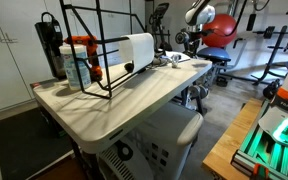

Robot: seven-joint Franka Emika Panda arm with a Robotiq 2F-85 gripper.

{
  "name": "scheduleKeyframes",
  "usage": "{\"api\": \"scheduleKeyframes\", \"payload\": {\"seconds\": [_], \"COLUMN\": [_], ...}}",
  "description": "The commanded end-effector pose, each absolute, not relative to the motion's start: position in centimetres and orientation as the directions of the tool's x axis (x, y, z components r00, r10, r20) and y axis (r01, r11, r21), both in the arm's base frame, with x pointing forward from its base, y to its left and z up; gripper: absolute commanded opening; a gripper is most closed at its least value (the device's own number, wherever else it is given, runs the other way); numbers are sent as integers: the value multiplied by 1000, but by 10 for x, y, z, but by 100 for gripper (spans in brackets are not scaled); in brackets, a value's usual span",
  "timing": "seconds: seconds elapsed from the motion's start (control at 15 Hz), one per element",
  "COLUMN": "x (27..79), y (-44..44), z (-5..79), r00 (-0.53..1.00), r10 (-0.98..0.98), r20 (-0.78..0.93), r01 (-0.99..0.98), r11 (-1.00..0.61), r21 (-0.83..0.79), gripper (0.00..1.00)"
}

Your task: Flip the black lid over then move it to the left on the table

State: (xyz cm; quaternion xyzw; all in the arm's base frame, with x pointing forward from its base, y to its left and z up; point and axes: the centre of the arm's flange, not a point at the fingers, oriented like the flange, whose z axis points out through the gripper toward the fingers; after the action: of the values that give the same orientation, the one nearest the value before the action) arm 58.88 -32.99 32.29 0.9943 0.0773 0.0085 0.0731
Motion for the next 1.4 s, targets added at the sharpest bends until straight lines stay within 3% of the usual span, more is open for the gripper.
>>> {"api": "scheduleKeyframes", "payload": {"seconds": [0.0,0.47,0.6,0.67,1.0,1.07,1.33], "x": [530,475,469,497,480,480,494], "y": [-268,-160,-128,-158,-130,-132,-120], "z": [333,353,360,346,357,357,340], "r00": [963,806,776,812,783,783,807], "r10": [271,550,602,550,592,592,582], "r20": [-18,-218,-189,-197,-189,-189,-103], "r01": [269,589,629,582,621,621,591], "r11": [-944,-780,-762,-790,-762,-762,-791], "r21": [189,210,157,191,185,184,159], "gripper": [30,30,30,55,55,30,30]}}
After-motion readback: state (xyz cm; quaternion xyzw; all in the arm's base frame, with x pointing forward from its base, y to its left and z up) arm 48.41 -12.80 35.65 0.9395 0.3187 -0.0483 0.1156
